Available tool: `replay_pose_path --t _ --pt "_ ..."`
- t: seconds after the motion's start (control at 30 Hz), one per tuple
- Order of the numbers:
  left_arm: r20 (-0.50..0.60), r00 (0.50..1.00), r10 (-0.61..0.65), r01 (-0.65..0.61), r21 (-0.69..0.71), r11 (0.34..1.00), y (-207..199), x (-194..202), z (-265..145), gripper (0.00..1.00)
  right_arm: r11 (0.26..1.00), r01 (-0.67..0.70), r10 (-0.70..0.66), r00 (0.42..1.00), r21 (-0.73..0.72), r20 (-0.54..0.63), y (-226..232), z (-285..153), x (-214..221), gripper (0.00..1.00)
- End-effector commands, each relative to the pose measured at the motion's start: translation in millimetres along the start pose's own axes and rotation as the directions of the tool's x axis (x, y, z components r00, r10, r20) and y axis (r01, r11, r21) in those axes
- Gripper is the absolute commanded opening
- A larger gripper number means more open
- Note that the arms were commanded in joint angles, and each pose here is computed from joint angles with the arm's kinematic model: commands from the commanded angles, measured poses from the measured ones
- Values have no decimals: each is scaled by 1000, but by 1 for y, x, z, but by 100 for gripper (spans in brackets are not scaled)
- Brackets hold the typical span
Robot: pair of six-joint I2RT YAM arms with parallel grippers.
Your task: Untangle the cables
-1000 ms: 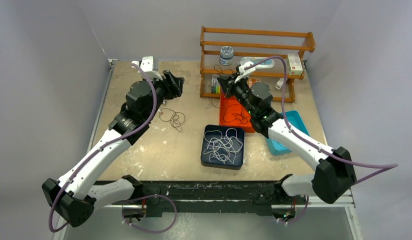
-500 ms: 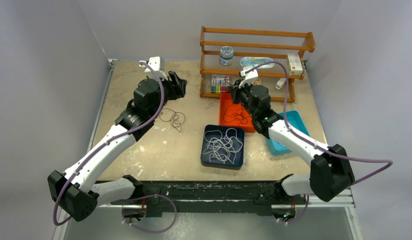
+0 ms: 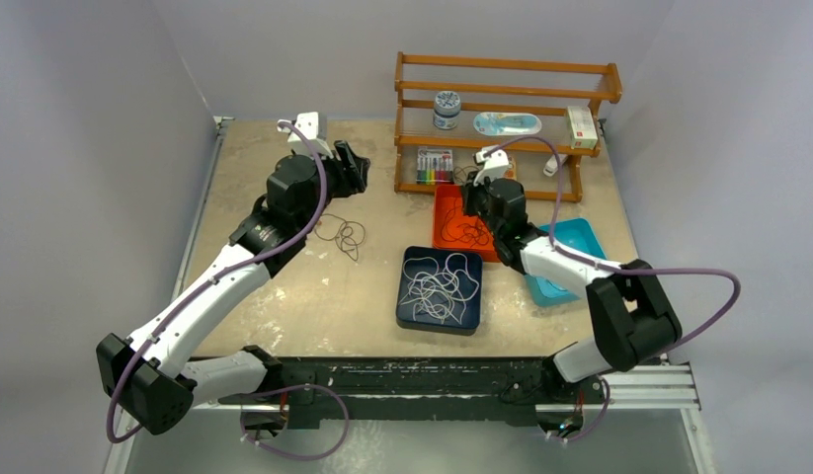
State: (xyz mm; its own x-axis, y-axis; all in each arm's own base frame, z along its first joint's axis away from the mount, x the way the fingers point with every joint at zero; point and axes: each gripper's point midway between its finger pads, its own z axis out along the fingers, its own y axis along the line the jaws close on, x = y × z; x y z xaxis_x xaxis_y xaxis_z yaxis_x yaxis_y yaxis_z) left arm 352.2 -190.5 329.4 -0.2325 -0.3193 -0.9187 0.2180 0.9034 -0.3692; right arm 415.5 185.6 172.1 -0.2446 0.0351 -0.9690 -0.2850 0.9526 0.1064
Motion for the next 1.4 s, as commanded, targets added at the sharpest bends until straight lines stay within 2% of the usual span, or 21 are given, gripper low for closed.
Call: replay_pose_path --t 0.0,0.4,0.63,0.8,0.97,1.17,1.37 --pt "22 1000 13 -13 -7 1000 2 -8 0 54 998 -61 61 997 8 53 -1 1 -2 0" --pt "5 1000 8 -8 5 1000 1 0 4 54 970 -238 241 968 41 -72 0 -7 45 0" --pt "-6 1000 6 -6 3 1000 2 5 5 54 952 -302 305 944 41 -128 5 -12 62 20" --pt "-11 1000 5 -5 4 1000 2 8 7 54 950 -309 312 947 49 -79 2 -19 41 37" --pt "-21 1000 4 -4 10 1000 1 11 11 54 953 -291 294 956 84 -23 -7 -29 16 44" --pt "-45 999 0 0 -5 1000 4 20 16 54 958 -272 267 961 91 65 -14 -45 -14 48" --pt "-118 993 -5 -3 -72 997 20 41 21 53 981 -187 192 968 -50 160 4 -57 -50 49"
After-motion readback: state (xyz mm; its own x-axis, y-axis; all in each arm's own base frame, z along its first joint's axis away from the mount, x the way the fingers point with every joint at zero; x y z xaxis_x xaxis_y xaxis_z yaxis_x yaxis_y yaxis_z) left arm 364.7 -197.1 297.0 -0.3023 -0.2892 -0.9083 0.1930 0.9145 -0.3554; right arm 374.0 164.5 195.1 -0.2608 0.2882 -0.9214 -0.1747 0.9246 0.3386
